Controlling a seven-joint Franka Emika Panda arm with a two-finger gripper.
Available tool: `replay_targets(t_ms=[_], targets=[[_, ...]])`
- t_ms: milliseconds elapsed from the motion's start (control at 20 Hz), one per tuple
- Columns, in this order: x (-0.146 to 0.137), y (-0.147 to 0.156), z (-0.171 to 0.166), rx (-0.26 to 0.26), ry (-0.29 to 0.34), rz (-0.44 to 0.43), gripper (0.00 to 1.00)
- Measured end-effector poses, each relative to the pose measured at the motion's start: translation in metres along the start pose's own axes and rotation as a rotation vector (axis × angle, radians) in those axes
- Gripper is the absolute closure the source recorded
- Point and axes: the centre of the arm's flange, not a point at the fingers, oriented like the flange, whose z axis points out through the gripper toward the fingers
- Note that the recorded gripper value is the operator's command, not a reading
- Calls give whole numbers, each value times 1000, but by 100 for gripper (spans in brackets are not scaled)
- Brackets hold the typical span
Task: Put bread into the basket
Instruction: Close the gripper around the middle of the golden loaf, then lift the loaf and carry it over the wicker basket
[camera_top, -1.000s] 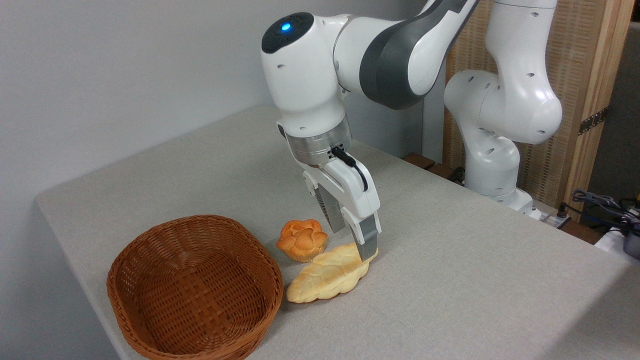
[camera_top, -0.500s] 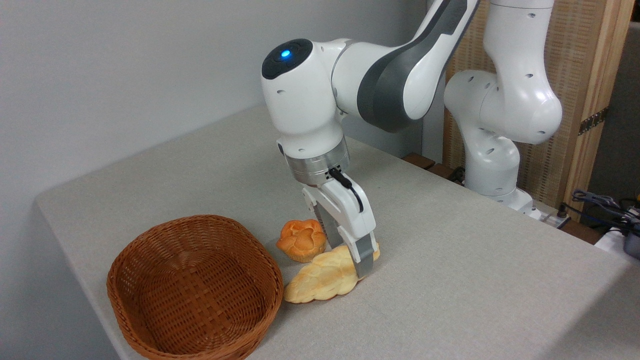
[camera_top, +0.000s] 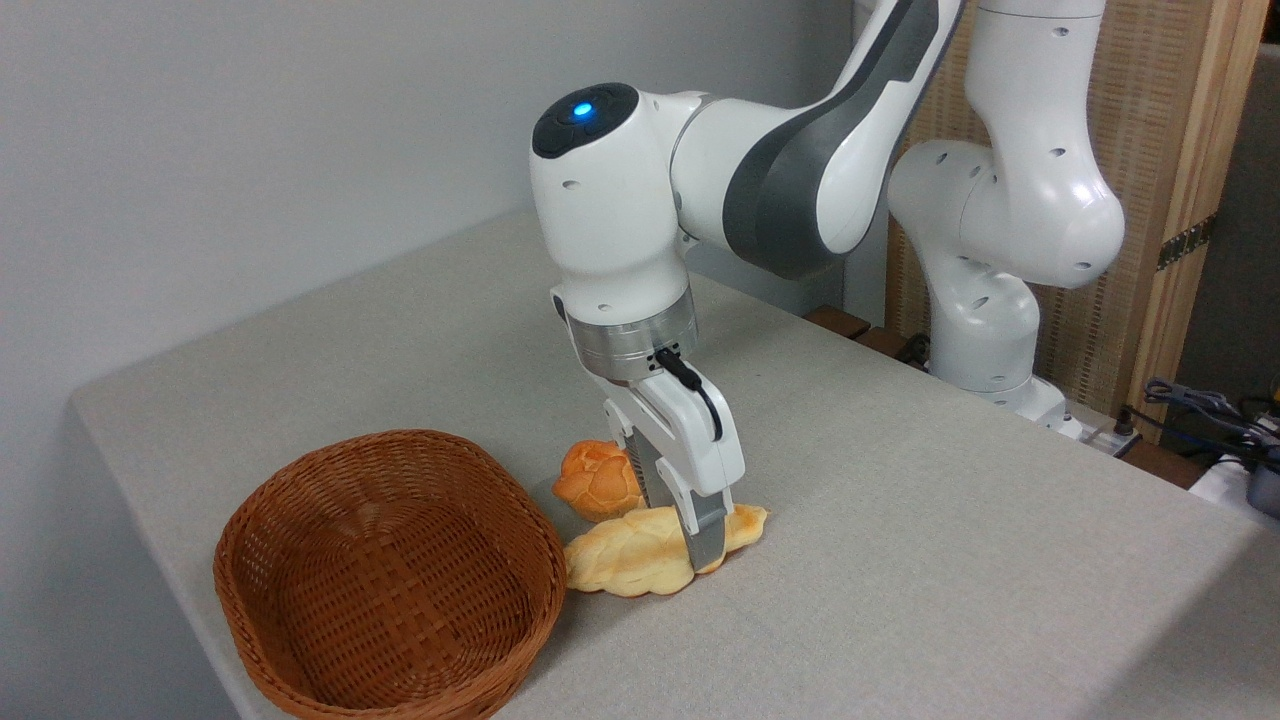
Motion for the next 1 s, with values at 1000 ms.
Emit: replay_targets(t_ms=[1000], targets=[[26, -24, -156, -18, 109, -29, 58]])
